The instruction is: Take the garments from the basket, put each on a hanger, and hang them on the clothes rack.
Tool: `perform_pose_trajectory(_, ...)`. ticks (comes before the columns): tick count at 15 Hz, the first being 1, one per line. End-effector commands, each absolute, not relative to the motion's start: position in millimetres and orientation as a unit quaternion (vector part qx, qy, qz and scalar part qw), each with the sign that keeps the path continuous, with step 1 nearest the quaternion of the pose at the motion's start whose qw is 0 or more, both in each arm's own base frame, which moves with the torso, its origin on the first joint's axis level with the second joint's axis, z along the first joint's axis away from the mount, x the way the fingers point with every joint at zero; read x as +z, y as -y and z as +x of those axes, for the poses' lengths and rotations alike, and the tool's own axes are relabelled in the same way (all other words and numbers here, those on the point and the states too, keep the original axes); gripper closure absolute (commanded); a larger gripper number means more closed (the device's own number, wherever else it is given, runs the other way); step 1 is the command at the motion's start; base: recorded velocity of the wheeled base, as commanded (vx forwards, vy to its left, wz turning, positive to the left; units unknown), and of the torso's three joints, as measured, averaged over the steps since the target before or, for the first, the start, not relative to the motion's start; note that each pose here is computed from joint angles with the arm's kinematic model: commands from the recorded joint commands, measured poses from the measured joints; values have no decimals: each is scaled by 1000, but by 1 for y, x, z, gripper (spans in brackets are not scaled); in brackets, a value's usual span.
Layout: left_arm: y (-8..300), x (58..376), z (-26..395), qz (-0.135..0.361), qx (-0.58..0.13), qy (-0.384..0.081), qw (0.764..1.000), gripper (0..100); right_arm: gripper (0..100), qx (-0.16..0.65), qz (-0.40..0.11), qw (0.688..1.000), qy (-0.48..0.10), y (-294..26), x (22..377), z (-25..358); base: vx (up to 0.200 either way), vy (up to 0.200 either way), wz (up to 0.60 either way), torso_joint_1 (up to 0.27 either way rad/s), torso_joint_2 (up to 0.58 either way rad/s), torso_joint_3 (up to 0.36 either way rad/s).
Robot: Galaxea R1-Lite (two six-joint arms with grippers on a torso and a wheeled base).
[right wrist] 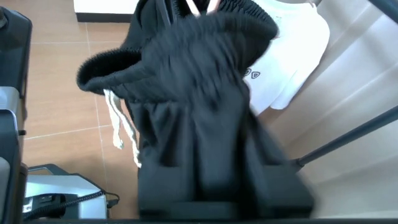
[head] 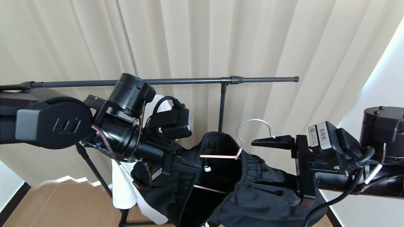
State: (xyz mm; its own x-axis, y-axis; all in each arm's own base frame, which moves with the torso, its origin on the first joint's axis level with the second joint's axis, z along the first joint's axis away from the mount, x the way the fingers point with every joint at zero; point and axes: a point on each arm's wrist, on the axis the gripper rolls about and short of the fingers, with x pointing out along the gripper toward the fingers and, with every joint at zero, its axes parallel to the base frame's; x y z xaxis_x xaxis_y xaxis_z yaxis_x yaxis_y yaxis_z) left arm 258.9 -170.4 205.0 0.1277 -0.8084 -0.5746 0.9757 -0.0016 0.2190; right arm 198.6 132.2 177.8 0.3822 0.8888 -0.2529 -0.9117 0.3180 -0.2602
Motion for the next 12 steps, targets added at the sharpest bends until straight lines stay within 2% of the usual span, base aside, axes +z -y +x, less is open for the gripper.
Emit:
perform_pose_trajectory(1,168,208,258,293,-642,-139,695,100,0,551,-181,814,-36,-130,176,201,0,0,0,0,0,0)
perform_pose_trajectory(6,142,217,264,279,-607,-148,729,100,0,567,-162,807,-24,-112,179,210,0,0,0,0,0,0)
perform_pose_trajectory(12,128,222,259,280,-589,-131,747,100,0,590,-147,794,-17,-105,180,216,0,0,0,0,0,0)
